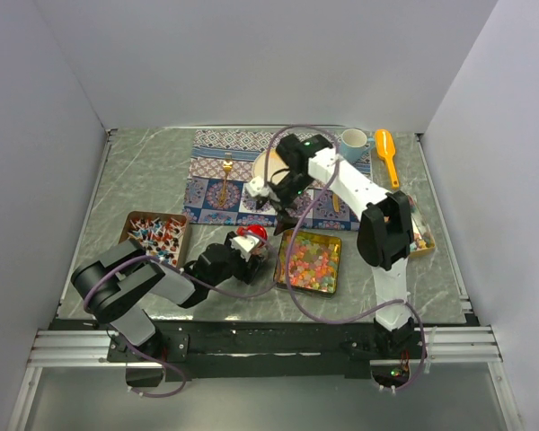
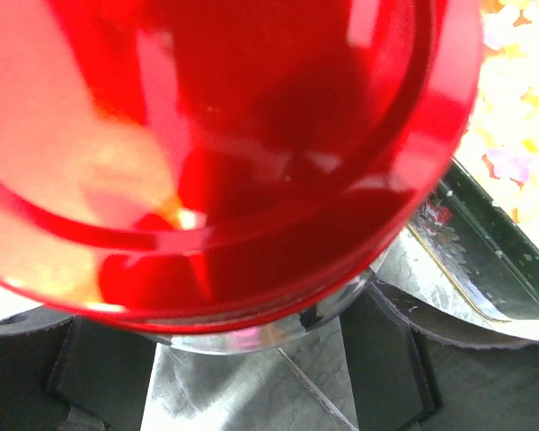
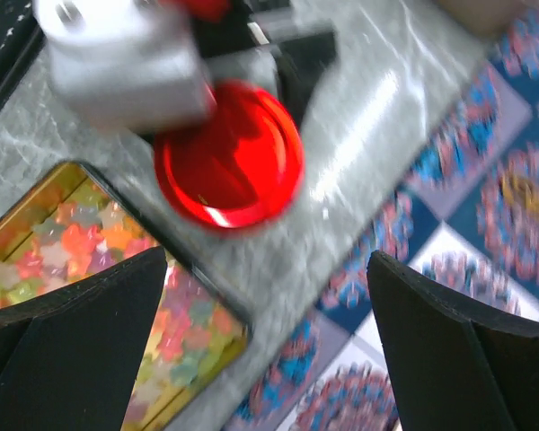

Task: Pack the candies
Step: Screw the bottle lid onto the packing bottle.

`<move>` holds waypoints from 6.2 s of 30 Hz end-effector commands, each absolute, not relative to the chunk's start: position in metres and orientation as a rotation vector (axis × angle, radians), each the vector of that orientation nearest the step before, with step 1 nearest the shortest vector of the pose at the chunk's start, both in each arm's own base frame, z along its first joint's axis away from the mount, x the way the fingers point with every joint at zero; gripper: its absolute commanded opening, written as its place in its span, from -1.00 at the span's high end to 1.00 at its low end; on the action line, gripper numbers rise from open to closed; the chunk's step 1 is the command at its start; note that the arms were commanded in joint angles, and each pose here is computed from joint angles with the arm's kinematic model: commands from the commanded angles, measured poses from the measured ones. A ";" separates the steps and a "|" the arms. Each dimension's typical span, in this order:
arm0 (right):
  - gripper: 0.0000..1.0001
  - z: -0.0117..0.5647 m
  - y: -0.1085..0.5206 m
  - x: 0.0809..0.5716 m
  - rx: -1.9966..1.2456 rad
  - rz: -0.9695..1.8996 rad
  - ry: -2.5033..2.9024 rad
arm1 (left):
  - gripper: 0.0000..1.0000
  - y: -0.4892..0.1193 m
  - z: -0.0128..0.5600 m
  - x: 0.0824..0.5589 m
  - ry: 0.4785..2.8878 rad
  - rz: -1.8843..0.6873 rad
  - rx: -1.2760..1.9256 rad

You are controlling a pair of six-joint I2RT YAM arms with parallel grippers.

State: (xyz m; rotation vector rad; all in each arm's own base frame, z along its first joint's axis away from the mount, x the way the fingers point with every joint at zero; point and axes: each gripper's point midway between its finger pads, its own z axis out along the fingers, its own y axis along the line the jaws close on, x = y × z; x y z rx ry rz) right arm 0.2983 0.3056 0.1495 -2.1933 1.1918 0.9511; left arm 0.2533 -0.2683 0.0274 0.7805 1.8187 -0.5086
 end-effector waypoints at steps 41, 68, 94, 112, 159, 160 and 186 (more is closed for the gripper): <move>-1.00 0.169 0.300 0.287 -2.233 0.960 1.122 | 0.98 -0.273 0.010 0.250 1.882 -0.523 0.839; -0.53 0.133 0.317 0.243 -2.241 1.206 1.278 | 0.98 -0.276 0.005 0.248 1.898 -0.541 0.857; -0.71 0.136 0.211 0.222 -2.089 1.023 1.737 | 0.99 -0.275 0.000 0.249 1.913 -0.529 0.863; -1.00 0.175 0.311 0.250 -2.195 1.101 1.211 | 0.98 -0.279 -0.005 0.243 1.916 -0.538 0.933; -0.96 0.178 0.278 0.277 -2.131 1.027 1.292 | 0.98 -0.278 -0.010 0.244 1.940 -0.535 0.931; -0.98 0.177 0.281 0.277 -2.138 1.028 1.272 | 0.99 -0.278 -0.010 0.244 1.941 -0.533 0.931; -0.54 0.142 0.301 0.253 -2.238 1.130 1.237 | 0.98 -0.279 -0.012 0.243 1.947 -0.539 0.939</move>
